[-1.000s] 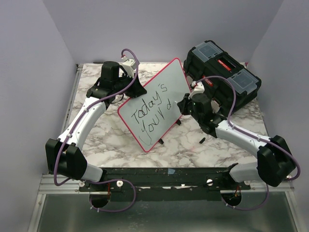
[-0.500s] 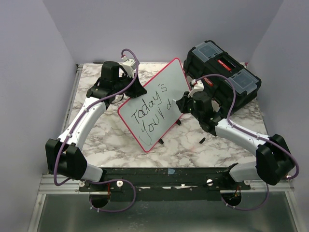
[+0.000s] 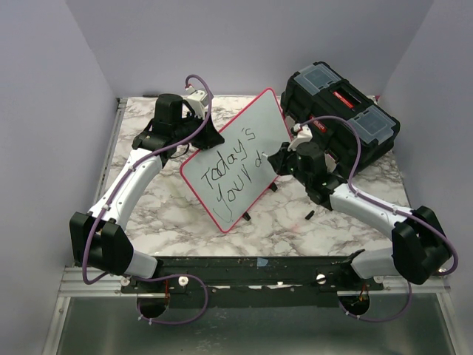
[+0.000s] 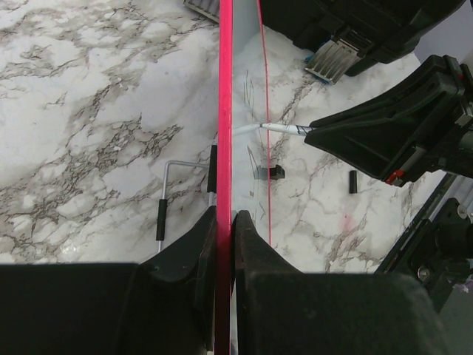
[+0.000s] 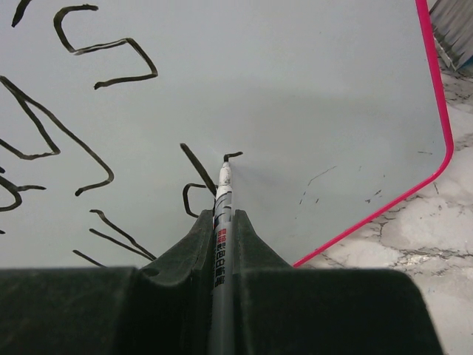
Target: Write a sentence on the whiteboard
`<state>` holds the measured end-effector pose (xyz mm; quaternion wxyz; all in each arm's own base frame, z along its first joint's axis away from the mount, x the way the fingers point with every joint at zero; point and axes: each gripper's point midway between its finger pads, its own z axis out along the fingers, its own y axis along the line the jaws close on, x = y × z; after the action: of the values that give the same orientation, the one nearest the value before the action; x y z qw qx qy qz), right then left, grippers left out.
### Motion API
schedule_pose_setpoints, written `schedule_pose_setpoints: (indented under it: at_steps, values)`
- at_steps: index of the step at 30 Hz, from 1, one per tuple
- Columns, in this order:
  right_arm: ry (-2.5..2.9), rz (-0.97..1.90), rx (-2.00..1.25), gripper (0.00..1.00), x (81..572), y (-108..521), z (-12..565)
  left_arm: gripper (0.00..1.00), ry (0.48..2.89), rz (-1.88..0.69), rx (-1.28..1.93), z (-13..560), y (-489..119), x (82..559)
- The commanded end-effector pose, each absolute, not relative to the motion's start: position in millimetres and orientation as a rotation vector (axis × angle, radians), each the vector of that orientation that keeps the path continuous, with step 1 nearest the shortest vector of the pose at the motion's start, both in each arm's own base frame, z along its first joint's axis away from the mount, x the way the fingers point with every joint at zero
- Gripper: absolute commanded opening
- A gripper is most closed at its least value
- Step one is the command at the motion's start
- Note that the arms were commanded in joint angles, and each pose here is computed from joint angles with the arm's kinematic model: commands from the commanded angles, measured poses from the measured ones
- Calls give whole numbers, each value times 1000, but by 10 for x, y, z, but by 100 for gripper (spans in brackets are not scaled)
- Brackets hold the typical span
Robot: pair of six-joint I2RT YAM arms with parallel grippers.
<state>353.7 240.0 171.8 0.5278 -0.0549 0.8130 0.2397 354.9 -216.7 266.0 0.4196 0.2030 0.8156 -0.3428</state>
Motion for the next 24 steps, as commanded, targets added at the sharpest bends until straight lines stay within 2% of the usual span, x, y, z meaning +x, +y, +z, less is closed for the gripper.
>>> schedule_pose_setpoints:
  at_steps: [1, 11, 24]
  values:
    - [1990, 629, -158, 1, 3400, 2462, 1535, 0, 2074, -814, 599, 2496, -2185, 3474]
    - [2017, 581, -141, 1, 3405, 2389, 1426, 0, 2077, -812, 600, 2487, -2183, 3477]
    - [1987, 521, -143, 1, 3594, 2399, 1592, 0, 2085, -810, 600, 2458, -2185, 3480]
